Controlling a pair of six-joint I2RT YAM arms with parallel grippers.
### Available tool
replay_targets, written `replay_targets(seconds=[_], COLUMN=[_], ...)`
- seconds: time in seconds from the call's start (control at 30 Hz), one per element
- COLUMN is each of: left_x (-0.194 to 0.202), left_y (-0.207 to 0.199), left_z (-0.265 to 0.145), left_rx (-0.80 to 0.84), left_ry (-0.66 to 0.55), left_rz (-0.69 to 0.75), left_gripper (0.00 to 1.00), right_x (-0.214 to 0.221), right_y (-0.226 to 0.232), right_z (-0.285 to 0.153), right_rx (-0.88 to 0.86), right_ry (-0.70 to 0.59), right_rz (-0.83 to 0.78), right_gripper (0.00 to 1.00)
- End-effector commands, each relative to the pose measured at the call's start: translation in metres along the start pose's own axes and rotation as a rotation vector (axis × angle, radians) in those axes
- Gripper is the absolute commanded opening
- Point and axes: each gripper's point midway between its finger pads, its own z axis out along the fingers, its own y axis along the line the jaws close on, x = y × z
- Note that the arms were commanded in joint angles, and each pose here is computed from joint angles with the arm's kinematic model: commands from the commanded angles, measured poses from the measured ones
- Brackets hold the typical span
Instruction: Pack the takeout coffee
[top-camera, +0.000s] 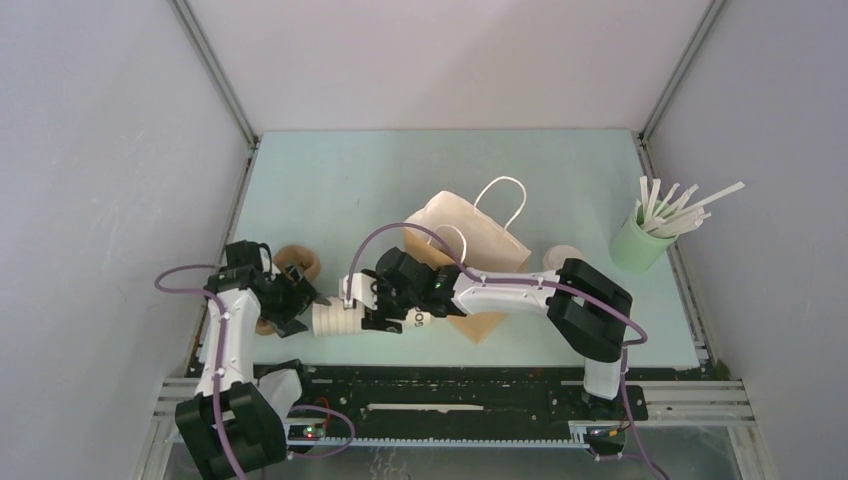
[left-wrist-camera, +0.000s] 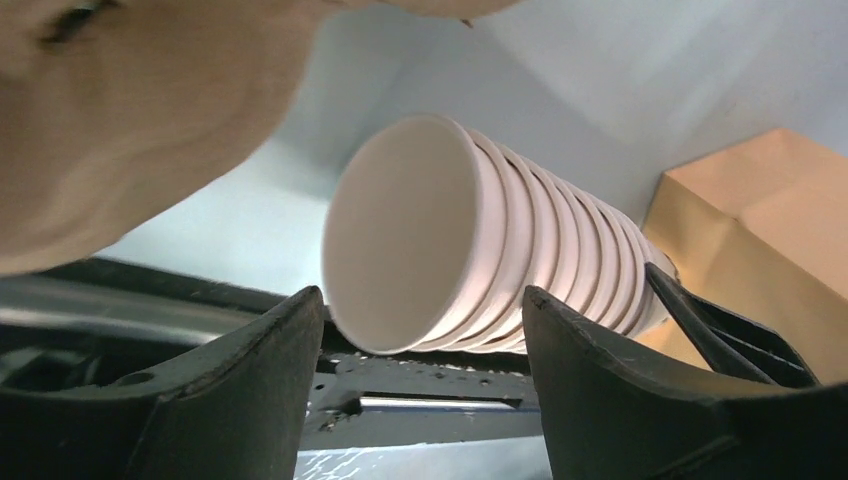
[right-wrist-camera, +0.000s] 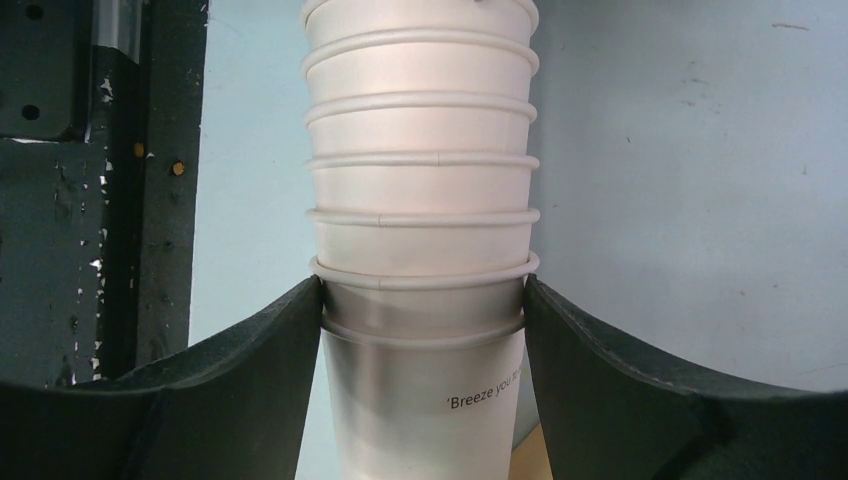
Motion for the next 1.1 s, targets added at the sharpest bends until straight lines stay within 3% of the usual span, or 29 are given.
replay_targets(seconds=[0.0, 0.27, 0.37, 0.47, 0.57, 0.83, 1.07], left_x=[0.000, -0.002, 0.004, 0.003, 0.001, -0.009, -0.020], left_y=[-0.036, -0.054, -0.056, -0.057, -0.052, -0.046, -0.056], left_z=[0.011, 0.015, 0.012, -0.002, -0.013, -0.032, -0.057], left_rx=[0.220, 0.316, 0.329, 0.322, 0.281, 0.208, 0.179], left_ry=[0.023, 0.081, 0.097, 0.053, 0.012, -0.076, -0.145], left_rz=[0.012, 0.021, 0.023, 0.020, 0.026, 0.037, 0.089], left_gripper=[0.75, 0.46, 0.30, 0.20, 0.05, 0.00, 0.00], right_x=[0.009, 0.003, -0.003, -0.013, -0.032, -0.080, -0.056], right_y=[-0.010, -0.001, 0.004, 0.002, -0.003, -0.007, 0.002], right_z=[-0.010, -0.009, -0.008, -0.008, -0.011, -0.060, -0.078], right_rx=[0.041, 0.006, -0.002, 0.014, 0.054, 0.092, 0.074], right_ry=[0.029, 0.011, -0.006, -0.012, -0.045, -0.131, -0.063], right_rz=[0.016, -0.004, -0.011, 0.011, 0.072, 0.177, 0.184], right_gripper=[0.77, 0.77, 0.77, 0.79, 0.84, 0.97, 0.96])
